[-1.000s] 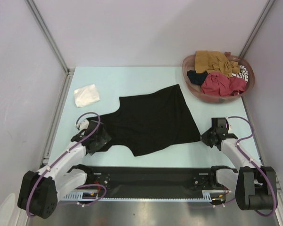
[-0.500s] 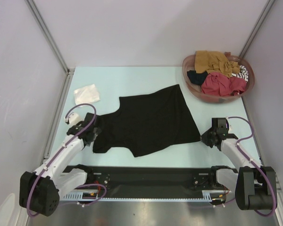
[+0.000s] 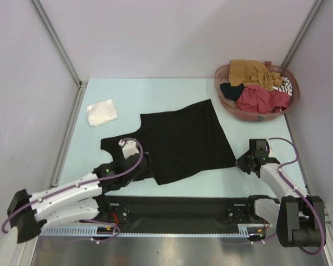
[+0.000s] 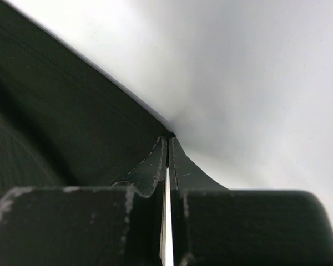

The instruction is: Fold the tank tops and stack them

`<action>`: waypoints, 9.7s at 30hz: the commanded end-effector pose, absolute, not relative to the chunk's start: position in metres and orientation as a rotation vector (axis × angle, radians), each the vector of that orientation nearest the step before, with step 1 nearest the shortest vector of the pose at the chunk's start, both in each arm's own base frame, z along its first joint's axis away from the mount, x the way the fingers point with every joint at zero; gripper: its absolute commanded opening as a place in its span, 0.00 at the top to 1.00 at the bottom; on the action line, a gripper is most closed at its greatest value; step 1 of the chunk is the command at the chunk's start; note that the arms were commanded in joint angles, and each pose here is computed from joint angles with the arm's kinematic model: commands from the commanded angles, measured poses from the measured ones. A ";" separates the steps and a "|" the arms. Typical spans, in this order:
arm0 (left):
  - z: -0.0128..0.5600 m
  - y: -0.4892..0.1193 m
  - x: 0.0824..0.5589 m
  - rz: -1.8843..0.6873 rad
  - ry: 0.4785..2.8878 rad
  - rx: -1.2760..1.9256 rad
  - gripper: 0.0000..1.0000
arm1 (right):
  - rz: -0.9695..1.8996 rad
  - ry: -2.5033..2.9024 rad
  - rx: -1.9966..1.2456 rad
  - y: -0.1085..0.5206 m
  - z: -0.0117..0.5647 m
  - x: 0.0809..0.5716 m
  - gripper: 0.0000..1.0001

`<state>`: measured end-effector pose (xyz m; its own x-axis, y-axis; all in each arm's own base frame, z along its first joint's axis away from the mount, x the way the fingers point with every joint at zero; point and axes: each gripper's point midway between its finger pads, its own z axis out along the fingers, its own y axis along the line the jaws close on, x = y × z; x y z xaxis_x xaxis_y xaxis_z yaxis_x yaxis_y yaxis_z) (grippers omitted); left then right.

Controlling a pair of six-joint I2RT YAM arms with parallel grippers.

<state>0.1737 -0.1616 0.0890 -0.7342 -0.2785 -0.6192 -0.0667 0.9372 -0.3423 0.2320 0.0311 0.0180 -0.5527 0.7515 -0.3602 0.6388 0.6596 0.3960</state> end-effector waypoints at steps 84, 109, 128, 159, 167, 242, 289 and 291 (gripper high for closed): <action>0.061 -0.235 0.141 -0.599 2.587 -0.504 1.00 | 0.060 2.359 1.112 0.001 0.086 0.249 1.00; 0.100 -0.188 0.211 -0.494 2.472 -0.524 1.00 | 0.149 2.366 1.036 0.017 0.099 0.331 1.00; 0.098 -0.153 0.254 -0.384 2.441 -0.559 1.00 | 0.097 2.410 0.975 0.050 0.092 0.383 1.00; 0.074 -0.153 0.293 -0.278 2.479 -0.462 0.84 | -0.081 2.378 0.935 0.051 0.076 0.427 0.91; 0.096 -0.135 0.292 -0.221 2.393 -0.436 0.55 | -0.056 2.324 0.918 0.044 0.097 0.421 0.47; 0.041 -0.021 0.343 -0.139 2.379 -0.795 0.42 | 0.047 2.381 1.096 0.012 0.027 0.248 1.00; 0.042 0.070 0.391 -0.099 2.291 -1.070 0.99 | 0.039 2.495 0.975 0.069 0.016 0.211 1.00; 0.043 0.073 0.385 -0.078 2.276 -1.081 0.99 | 0.045 2.503 0.960 0.072 0.015 0.206 1.00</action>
<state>0.3878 0.0620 0.0221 -0.5248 -0.7342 -0.4308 -0.6837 0.6650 -0.3006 0.2197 0.0748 0.0180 -0.6482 0.6433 -0.4074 0.6140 0.7580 0.2201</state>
